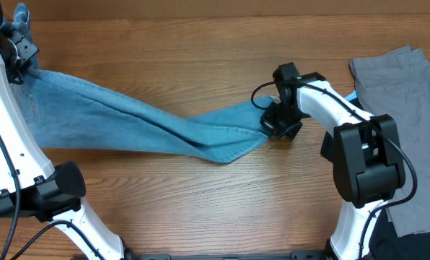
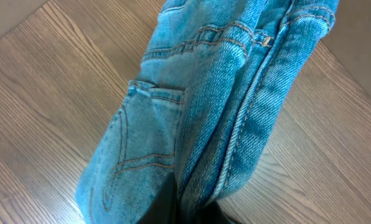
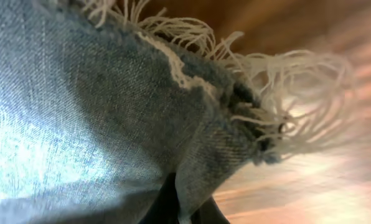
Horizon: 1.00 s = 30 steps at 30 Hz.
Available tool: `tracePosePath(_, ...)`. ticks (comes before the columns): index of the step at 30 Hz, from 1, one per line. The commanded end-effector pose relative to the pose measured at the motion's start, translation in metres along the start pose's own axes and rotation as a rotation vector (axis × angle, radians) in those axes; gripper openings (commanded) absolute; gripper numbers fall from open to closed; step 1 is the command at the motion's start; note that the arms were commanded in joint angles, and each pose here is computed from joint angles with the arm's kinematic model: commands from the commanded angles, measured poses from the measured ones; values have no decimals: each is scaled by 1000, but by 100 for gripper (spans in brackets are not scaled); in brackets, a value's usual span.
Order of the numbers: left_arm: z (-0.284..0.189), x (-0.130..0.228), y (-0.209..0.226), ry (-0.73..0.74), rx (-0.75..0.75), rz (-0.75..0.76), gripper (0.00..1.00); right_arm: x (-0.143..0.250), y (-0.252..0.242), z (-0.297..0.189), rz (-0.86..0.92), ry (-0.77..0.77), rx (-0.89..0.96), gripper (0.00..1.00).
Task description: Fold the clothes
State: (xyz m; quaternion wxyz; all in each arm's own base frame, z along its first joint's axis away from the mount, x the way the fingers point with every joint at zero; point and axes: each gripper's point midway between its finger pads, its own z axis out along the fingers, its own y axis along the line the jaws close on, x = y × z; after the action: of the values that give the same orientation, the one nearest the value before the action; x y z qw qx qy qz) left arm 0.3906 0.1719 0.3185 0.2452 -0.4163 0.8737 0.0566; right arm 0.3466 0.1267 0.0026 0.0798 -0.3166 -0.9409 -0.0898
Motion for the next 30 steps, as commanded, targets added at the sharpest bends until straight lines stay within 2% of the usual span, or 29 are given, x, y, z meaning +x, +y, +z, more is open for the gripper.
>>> tracePosePath(1,-18,-2,-2,-48,20,11,4,-22,-10,-40,60,-112,-24,4)
tracePosePath(7,-62,-3,-5,-144,81,15,4,-24,-22,-107,82,-242,-95,4)
tracePosePath(11,-99,0,3,-213,120,1,4,-11,-36,-155,81,-347,-123,4)
tracePosePath(17,-130,12,17,-246,138,-10,4,7,-57,-203,110,-467,-161,4)
tracePosePath(24,-181,22,37,-354,179,-38,4,43,-81,-252,100,-564,-247,4)
tracePosePath(30,-196,21,44,-405,195,-90,4,44,-81,-285,98,-688,-348,4)
